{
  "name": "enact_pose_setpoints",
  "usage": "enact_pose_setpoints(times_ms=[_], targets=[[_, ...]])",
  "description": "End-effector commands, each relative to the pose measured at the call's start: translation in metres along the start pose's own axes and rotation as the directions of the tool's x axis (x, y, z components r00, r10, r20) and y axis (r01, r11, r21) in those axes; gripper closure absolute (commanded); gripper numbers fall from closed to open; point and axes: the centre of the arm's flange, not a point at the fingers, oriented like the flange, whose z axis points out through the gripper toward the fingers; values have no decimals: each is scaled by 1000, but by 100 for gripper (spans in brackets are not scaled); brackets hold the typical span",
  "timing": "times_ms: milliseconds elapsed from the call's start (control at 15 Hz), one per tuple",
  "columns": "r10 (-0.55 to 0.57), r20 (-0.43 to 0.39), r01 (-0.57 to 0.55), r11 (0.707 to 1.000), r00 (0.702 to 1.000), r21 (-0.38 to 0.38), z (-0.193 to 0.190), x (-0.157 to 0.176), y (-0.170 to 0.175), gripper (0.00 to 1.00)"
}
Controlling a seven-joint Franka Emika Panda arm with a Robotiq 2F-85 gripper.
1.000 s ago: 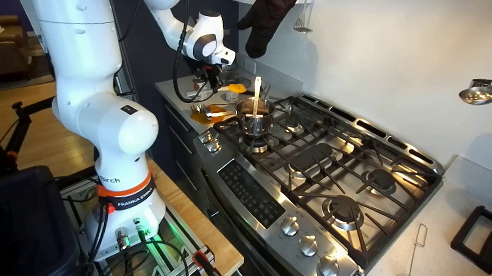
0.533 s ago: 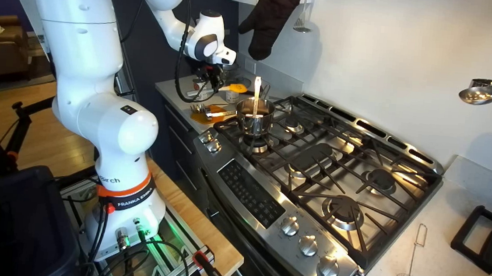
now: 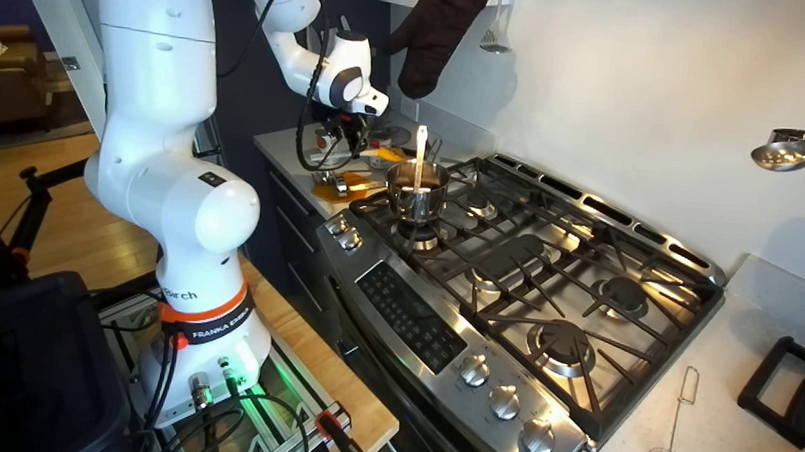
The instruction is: Move the pot to the left and then put the orange spatula on the orange object on the counter
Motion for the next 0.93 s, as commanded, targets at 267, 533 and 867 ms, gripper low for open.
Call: enact_pose_setpoints(times_ms=[267, 533, 867], targets=[[93, -46, -98, 986, 995, -133, 59, 19, -40, 96], [82, -35, -87, 981, 996, -176, 83, 21, -47, 96], [16, -18, -20, 965, 1000, -263, 100, 24, -50, 96]])
